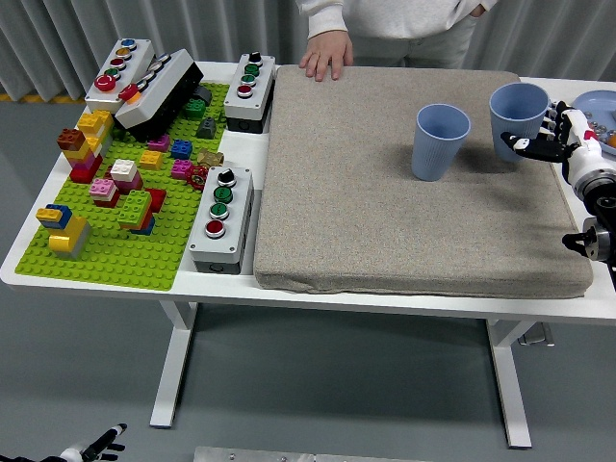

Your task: Pick cup pour cup place

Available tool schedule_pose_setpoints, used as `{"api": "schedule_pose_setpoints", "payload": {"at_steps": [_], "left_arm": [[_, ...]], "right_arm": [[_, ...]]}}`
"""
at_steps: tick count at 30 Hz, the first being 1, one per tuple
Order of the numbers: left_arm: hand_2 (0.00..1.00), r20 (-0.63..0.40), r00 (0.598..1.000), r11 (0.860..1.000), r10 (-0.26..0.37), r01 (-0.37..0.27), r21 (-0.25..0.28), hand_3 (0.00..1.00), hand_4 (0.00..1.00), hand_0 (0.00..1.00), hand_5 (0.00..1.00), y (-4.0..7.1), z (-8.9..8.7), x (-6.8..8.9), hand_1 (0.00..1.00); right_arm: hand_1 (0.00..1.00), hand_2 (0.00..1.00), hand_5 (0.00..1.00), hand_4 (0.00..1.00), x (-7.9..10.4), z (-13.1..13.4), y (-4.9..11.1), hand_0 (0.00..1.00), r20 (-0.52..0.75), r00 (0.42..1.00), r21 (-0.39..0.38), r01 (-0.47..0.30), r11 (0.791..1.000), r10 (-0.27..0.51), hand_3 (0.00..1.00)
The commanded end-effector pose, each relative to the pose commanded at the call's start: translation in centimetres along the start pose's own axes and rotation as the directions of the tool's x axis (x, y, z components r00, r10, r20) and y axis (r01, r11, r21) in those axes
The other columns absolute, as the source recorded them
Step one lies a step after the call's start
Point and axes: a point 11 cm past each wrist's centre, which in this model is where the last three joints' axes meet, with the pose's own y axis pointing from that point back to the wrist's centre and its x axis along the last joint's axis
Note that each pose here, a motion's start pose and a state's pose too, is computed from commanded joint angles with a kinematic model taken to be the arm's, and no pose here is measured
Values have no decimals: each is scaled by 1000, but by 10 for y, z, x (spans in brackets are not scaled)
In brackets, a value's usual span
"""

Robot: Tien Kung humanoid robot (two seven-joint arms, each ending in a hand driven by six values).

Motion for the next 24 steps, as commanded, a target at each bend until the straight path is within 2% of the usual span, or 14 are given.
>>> {"api": "schedule_pose_setpoints", "payload": {"at_steps": [24], "left_arm": [[893,-7,1000,1000,0,0,11,798,665,888,993,0,-6,-1,843]], "right_arm": [[562,467,2,638,-3,-22,1,704,-201,979,64,-24,998,37,524]]}}
